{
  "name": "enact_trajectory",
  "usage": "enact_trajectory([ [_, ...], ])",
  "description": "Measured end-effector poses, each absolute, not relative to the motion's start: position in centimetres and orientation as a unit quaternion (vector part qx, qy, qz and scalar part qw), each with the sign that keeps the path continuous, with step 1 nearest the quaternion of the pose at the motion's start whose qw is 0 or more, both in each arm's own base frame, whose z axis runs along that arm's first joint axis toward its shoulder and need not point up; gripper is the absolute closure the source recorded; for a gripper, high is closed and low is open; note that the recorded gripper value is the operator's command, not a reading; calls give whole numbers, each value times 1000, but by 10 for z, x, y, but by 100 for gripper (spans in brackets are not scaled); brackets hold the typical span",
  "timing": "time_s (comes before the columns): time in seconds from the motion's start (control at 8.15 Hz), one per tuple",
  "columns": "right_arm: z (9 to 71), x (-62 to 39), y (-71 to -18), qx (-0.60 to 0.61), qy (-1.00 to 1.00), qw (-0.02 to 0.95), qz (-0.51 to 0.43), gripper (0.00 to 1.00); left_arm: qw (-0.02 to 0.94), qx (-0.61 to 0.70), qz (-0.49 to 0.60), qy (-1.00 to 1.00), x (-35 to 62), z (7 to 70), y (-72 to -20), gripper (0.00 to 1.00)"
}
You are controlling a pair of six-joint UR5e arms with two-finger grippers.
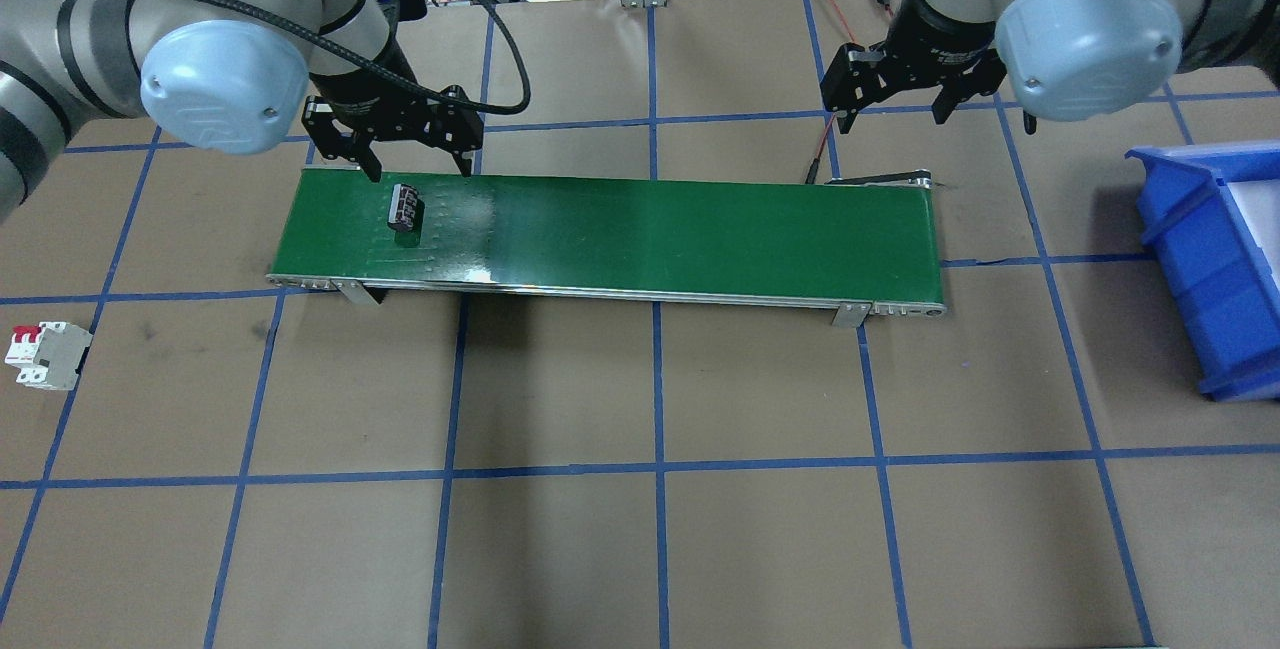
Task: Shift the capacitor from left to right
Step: 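Carry the capacitor over the conveyor and release it onto the belt, then hold the left gripper above the belt while the right gripper lowers toward the capacitor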
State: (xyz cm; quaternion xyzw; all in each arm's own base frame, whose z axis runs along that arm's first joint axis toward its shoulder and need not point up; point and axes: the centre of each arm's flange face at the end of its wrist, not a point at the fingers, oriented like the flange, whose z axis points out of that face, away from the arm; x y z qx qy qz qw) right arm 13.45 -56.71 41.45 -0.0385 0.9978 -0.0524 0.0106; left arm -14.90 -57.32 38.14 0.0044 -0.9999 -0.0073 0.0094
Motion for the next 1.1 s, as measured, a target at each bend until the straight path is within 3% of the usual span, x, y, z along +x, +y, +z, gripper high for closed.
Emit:
enact_trajectory([
  [0.49,327,129,-567,-33,997,64,-6,0,21,-17,8,-1000,-195,441,-521,0],
  [1.1,292,108,-566,-53,989,140,-1,0,68,-22,7,-997,-203,464,-506,0],
])
